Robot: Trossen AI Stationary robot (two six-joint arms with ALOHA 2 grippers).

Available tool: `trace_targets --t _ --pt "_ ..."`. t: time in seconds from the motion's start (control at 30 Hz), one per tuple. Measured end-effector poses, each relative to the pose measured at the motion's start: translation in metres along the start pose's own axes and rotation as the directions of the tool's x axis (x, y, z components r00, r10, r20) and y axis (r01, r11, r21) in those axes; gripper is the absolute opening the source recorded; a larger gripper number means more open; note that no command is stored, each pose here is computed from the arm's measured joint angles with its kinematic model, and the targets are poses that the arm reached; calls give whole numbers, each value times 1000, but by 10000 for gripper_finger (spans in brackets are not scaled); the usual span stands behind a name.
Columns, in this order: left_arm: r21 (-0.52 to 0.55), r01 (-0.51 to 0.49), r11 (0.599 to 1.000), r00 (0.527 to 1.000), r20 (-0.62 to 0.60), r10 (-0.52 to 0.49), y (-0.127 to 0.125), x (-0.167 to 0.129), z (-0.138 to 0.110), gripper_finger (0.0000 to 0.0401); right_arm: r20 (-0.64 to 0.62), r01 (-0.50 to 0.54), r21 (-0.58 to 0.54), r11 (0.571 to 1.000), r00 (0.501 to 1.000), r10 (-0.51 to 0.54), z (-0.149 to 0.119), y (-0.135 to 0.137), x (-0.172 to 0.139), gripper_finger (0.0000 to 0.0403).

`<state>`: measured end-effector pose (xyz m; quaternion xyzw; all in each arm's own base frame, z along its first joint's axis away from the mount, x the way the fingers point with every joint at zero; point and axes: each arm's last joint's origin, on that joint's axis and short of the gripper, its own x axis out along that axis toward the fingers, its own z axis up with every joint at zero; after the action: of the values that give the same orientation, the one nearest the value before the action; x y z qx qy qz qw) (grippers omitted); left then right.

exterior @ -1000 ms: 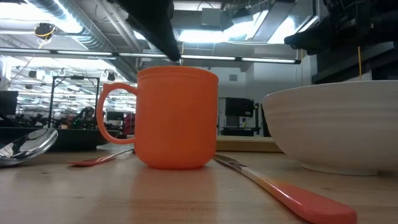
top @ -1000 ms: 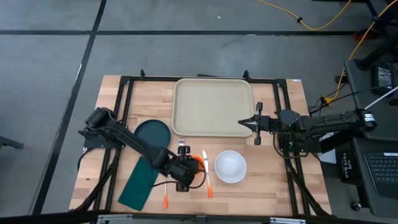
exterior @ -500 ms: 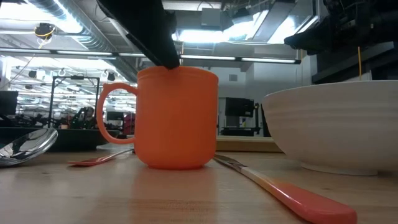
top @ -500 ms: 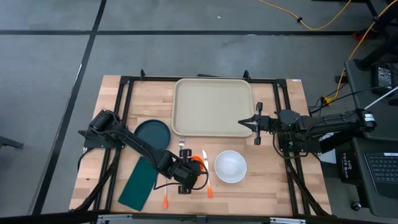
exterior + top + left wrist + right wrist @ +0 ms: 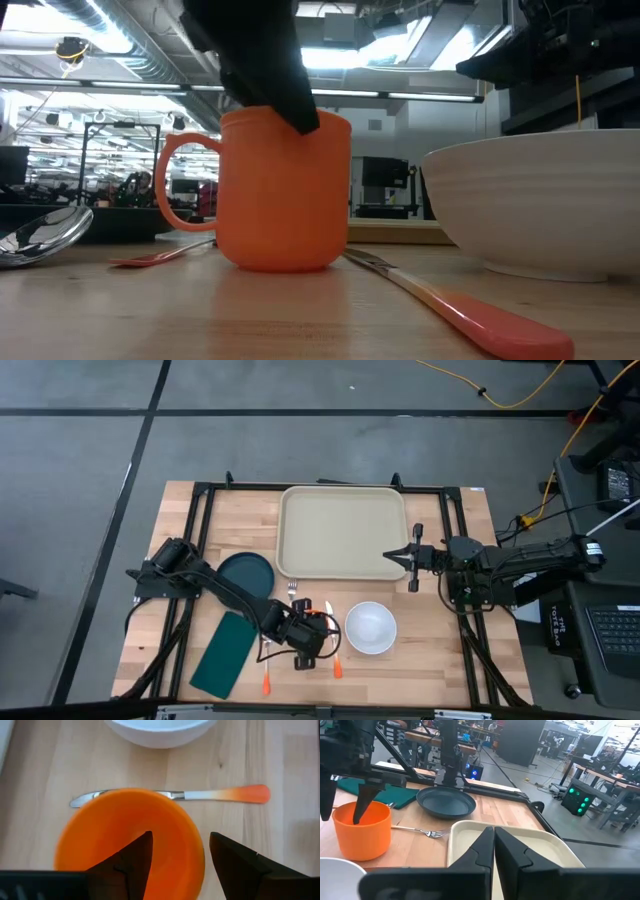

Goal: Set up tray
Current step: Put the orange mug at the top left of the gray serving tray

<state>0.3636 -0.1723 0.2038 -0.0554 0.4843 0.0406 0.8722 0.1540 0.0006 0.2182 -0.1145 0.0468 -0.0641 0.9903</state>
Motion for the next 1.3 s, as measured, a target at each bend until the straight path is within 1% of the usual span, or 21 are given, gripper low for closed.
trace_targets --t 0.17,0.33,0.6,0.73,1.0,1.17,1.23,1.3 --pt "2 9 1000 1000 -9 -9 -1 0 -1 179 0 0 0 1000 1000 0 0 0 0 19" --pt "2 9 1000 1000 -9 -9 0 0 -1 152 0 0 0 1000 1000 0 0 0 0 19" --pt "20 48 999 998 -34 -47 -2 0 -2 111 0 0 0 1000 1000 0 0 0 0 19" --pt "21 47 999 998 -34 -46 -1 0 -1 95 0 0 0 1000 1000 0 0 0 0 19" --pt "78 48 996 998 -35 -46 -1 0 -1 66 1 0 0 1000 1000 0 0 0 0 19" --pt "122 63 991 997 -42 -58 -1 0 -2 32 0 0 0 1000 1000 0 0 0 0 19" --pt "123 80 989 996 -52 -74 -2 0 -2 14 0 0 0 1000 1000 0 0 0 0 19" --pt "123 90 988 995 -56 -84 -2 -2 -2 7 0 -1 0 1000 1000 1 0 0 0 19"
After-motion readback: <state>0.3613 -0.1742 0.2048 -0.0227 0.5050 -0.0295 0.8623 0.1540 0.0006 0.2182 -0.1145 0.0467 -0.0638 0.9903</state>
